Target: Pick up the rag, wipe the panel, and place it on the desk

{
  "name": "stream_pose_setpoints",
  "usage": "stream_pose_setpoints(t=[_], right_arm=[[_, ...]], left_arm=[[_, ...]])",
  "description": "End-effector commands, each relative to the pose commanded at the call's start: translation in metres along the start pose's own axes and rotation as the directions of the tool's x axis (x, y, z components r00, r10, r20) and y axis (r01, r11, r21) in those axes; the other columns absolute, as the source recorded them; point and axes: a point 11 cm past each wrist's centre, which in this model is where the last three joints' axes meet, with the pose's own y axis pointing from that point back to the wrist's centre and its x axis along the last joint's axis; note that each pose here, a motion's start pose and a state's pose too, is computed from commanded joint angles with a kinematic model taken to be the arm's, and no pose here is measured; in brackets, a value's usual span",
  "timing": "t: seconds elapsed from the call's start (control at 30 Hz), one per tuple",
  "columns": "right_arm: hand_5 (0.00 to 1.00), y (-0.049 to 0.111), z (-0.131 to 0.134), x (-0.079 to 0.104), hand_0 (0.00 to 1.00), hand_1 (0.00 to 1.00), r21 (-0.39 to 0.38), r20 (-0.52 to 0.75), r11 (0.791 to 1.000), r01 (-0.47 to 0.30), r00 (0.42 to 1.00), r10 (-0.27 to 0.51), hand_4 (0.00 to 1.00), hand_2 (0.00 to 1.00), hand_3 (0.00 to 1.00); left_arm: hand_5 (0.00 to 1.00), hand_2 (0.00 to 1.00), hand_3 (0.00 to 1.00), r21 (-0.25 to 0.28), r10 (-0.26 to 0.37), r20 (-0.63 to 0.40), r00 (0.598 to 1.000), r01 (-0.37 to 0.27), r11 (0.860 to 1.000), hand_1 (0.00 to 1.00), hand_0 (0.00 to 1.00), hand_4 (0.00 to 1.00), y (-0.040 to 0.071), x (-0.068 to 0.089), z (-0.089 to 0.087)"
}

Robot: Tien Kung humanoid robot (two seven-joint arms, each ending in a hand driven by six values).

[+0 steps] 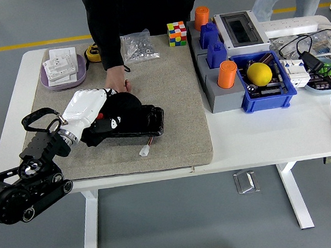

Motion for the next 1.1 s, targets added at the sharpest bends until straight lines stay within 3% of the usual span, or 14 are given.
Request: stream_pose_setpoints(t=[0.47, 1.1], right_arm=[[0.518, -0.001, 0.002, -0.001, 0.788, 0.655, -0.005, 0.005, 1.000, 0.004, 1.000, -0.004, 0.998, 0.715, 0.659], [0.519, -0.001, 0.004, -0.002, 0.787, 0.655, -0.008, 0.008, 1.000, 0.010, 1.000, -0.010, 0.998, 0.715, 0.659]], left_arm=[[0.101, 0.563, 0.547, 0.096, 0.023, 0.019, 1.000, -0.025, 0.995, 0.174, 0.271, 0.478, 0.008, 0.007, -0.041], [0.100, 0.562, 0.546, 0.147, 0.051, 0.045, 0.998, -0.057, 0.988, 0.172, 0.269, 0.477, 0.013, 0.020, -0.066]])
